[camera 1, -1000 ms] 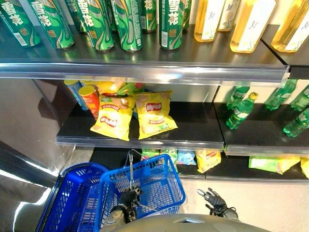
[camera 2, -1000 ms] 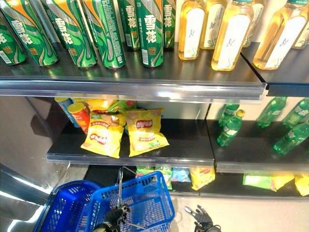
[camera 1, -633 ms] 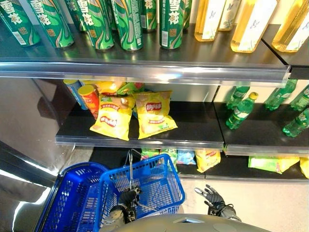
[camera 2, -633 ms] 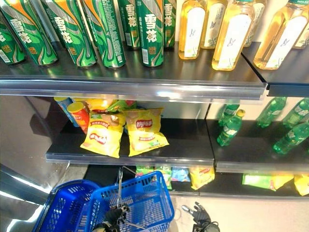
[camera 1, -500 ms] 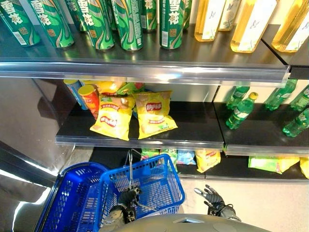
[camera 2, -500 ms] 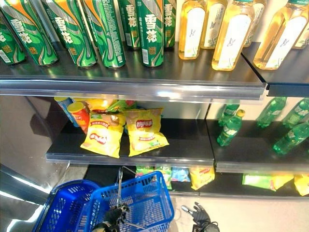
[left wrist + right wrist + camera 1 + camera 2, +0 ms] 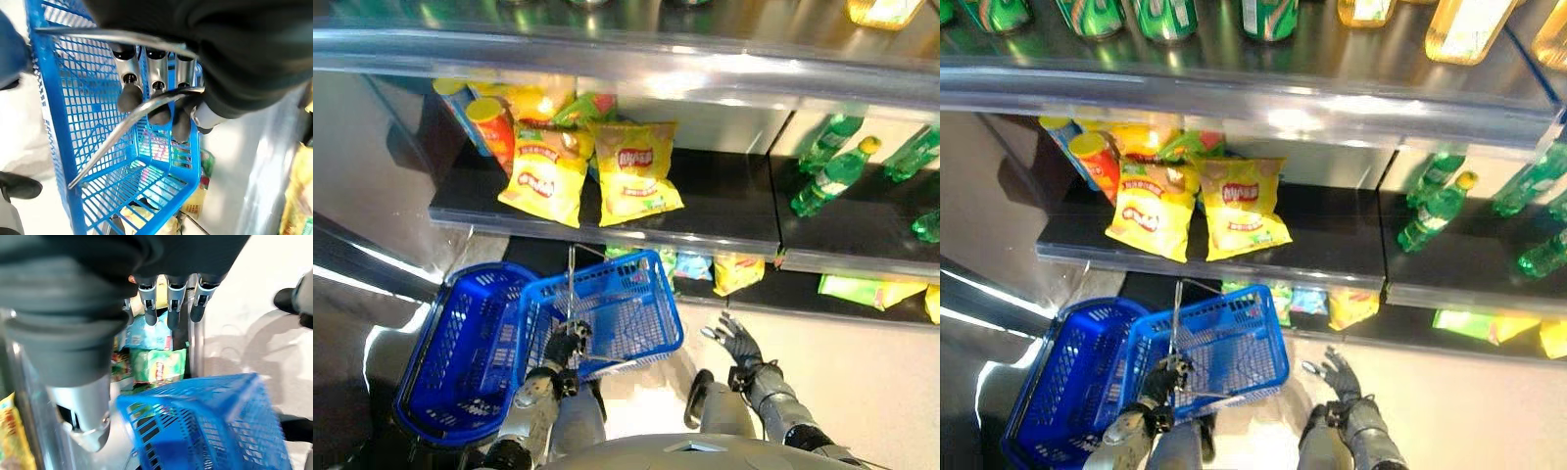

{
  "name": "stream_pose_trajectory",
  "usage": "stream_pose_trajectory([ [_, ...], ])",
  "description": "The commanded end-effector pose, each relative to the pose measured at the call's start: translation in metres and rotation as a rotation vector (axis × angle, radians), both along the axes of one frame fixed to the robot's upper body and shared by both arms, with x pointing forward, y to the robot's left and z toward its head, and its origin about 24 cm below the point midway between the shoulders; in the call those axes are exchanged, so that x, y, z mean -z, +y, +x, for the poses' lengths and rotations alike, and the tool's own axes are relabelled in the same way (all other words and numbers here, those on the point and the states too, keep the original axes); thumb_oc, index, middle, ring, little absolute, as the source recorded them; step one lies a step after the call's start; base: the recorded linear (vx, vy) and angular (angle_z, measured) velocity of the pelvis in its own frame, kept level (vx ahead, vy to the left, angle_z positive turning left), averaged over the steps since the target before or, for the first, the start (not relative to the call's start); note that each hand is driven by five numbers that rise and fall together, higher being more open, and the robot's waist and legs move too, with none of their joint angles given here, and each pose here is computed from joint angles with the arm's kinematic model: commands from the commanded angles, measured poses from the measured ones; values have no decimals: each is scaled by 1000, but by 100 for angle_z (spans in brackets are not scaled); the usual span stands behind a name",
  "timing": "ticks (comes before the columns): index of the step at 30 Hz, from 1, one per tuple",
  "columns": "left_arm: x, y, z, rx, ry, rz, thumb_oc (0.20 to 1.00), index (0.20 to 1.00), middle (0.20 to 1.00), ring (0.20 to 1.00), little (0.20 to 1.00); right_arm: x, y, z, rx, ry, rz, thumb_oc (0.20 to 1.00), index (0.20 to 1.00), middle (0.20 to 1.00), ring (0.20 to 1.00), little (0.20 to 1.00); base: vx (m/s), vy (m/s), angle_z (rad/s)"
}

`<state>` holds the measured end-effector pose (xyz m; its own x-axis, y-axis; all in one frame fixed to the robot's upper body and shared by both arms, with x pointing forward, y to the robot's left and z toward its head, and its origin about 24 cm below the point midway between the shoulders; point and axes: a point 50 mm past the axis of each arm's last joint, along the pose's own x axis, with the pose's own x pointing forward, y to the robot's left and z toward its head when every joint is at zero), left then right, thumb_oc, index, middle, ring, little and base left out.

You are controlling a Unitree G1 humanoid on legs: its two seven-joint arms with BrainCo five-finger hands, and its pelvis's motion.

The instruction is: Pick up the snacks into the basket

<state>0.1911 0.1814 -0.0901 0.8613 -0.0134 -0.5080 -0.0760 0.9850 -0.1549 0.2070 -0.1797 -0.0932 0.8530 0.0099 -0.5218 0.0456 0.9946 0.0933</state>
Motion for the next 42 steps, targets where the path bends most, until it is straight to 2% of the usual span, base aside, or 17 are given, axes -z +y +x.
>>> stream_pose_trajectory([
  [1, -37, 7, 24, -84, -225, -42, 200, 200, 200, 200, 200, -36, 1, 23, -103, -214, -112, 1000, 1000, 1000, 1000, 1000, -94, -13, -15],
  [5, -42, 10, 28, -95, -250, -34, 200, 200, 200, 200, 200, -53, -2, 31, -177, -299, -200, 1000, 1000, 1000, 1000, 1000, -41, -23, -12],
  [10, -41, 13, 26, -84, -247, -19, 200, 200, 200, 200, 200, -97, -3, 38, -310, -502, -256, 1000, 1000, 1000, 1000, 1000, 15, -19, 4],
  [11, -39, 16, 23, -79, -237, -10, 200, 200, 200, 200, 200, -122, -2, 40, -362, -609, -265, 1000, 1000, 1000, 1000, 1000, 31, -12, 3],
  [12, -39, 16, 23, -78, -236, -10, 200, 200, 200, 200, 200, -122, -3, 40, -362, -608, -266, 1000, 1000, 1000, 1000, 1000, 69, -16, 3],
  [16, -37, 20, 17, -71, -223, 0, 200, 200, 200, 200, 200, -176, -8, 31, -388, -834, -215, 1000, 1000, 1000, 1000, 1000, 58, -6, 0],
  [19, -37, 19, 15, -58, -224, -2, 200, 200, 200, 200, 200, -209, -11, 24, -368, -971, -95, 1000, 1000, 1000, 1000, 1000, 49, -22, 3],
  [25, -38, 17, 14, -55, -223, -22, 200, 200, 200, 200, 200, -245, -8, 34, -304, -1135, 84, 1000, 1000, 1000, 1000, 1000, 29, -6, 7],
  [29, -39, 15, 12, -46, -223, -37, 200, 200, 200, 200, 200, -264, -7, 46, -270, -1213, 20, 1000, 1000, 1000, 1000, 1000, 16, -1, 4],
  [32, -41, 15, 12, -29, -229, -46, 200, 200, 200, 200, 200, -286, -10, 74, -233, -1246, -269, 1000, 1000, 1000, 1000, 1000, 6, -1, 3],
  [33, -41, 15, 13, -31, -231, -47, 200, 200, 200, 200, 200, -286, -9, 75, -234, -1248, -270, 1000, 1000, 1000, 1000, 1000, -15, -5, 5],
  [34, -44, 13, 14, -26, -240, -53, 200, 200, 200, 200, 200, -294, -6, 91, -222, -1241, -388, 1000, 1000, 1000, 1000, 1000, -19, 0, 4],
  [37, -49, 10, 18, -10, -254, -66, 200, 200, 200, 200, 200, -307, 2, 123, -227, -1196, -553, 1000, 1000, 1000, 1000, 1000, -38, -5, 4],
  [42, -57, 6, 22, 6, -275, -92, 200, 200, 200, 200, 200, -319, 17, 162, -183, -1100, -568, 1000, 1000, 1000, 1000, 1000, -33, 11, 11],
])
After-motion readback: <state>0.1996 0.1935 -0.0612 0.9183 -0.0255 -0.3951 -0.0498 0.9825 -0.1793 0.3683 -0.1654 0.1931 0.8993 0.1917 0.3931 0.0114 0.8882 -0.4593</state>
